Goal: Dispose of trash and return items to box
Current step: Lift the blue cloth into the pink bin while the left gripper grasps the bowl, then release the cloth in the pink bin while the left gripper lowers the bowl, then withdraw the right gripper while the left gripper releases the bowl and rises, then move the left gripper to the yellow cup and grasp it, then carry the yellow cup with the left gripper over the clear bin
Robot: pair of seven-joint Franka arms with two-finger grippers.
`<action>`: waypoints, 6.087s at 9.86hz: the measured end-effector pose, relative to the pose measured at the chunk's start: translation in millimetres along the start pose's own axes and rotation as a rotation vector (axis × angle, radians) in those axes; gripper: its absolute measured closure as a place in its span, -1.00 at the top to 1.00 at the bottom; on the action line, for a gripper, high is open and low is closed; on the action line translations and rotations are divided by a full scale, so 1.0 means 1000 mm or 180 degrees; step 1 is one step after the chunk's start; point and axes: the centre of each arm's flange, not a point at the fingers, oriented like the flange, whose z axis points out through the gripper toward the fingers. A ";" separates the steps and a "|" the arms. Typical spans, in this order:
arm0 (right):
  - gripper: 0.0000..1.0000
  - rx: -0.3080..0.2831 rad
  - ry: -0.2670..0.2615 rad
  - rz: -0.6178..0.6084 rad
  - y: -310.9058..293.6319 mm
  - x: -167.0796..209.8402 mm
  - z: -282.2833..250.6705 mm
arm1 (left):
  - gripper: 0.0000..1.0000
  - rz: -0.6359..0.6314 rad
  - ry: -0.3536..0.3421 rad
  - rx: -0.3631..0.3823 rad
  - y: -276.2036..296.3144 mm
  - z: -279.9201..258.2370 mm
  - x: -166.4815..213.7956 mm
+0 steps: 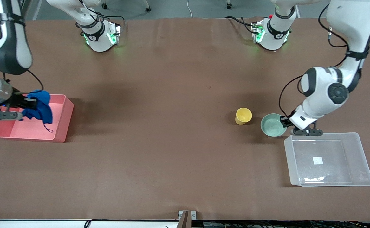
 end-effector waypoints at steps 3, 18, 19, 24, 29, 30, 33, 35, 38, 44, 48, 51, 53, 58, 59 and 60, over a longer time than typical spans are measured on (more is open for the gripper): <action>-0.70 -0.0106 0.0256 -0.0132 0.039 -0.015 0.058 | -0.89 -0.0011 0.0185 -0.0001 -0.002 -0.076 0.037; 1.00 0.0348 0.0045 0.0167 0.014 0.003 -0.019 | -0.81 0.0334 0.0239 -0.0015 -0.178 0.063 0.122; 1.00 0.0397 -0.0006 0.0379 0.000 0.007 -0.057 | -0.72 0.0336 0.0228 -0.0019 -0.177 0.071 0.120; 1.00 0.0398 0.0073 0.0777 -0.062 -0.007 -0.196 | 0.31 0.0470 0.0359 0.0163 -0.170 -0.018 0.126; 1.00 0.0395 0.0116 0.0830 -0.050 -0.028 -0.252 | 0.88 0.0509 0.0162 0.0232 -0.048 -0.168 0.062; 1.00 0.0398 0.0070 0.0822 -0.051 -0.025 -0.245 | 0.89 0.0511 0.0061 0.0210 -0.018 -0.159 0.044; 1.00 0.0397 0.0069 0.0654 -0.051 -0.023 -0.243 | 0.89 0.0530 -0.0101 0.0191 0.067 -0.109 -0.003; 1.00 0.0391 0.0117 0.0602 -0.051 -0.022 -0.245 | 0.89 0.0487 -0.0046 0.0149 0.104 -0.065 -0.027; 1.00 0.0388 0.0152 0.0597 -0.050 -0.022 -0.247 | 0.89 0.0439 0.0162 0.0003 0.140 -0.001 -0.064; 1.00 0.0388 0.0151 0.0597 -0.050 -0.022 -0.247 | 0.01 0.0664 -0.0015 -0.0144 0.167 0.073 -0.080; 1.00 0.0388 0.0149 0.0597 -0.050 -0.022 -0.247 | -0.35 0.0670 0.0009 -0.0176 0.166 0.081 -0.071; 1.00 0.0388 0.0148 0.0597 -0.050 -0.022 -0.247 | -0.94 0.0609 0.0054 -0.0223 0.166 0.080 -0.061; 1.00 0.0388 0.0148 0.0597 -0.050 -0.022 -0.247 | -0.94 0.0550 0.0161 -0.0223 0.156 0.068 -0.048; 1.00 0.0389 0.0147 0.0597 -0.050 -0.022 -0.247 | -0.94 0.0512 0.0248 0.0022 0.072 -0.057 0.036; 1.00 0.0389 0.0147 0.0599 -0.050 -0.022 -0.247 | -0.94 0.0555 0.0260 0.0030 0.045 -0.083 0.055; 1.00 0.0389 0.0147 0.0599 -0.050 -0.022 -0.247 | -0.94 0.0610 0.0296 0.0011 0.011 -0.098 0.072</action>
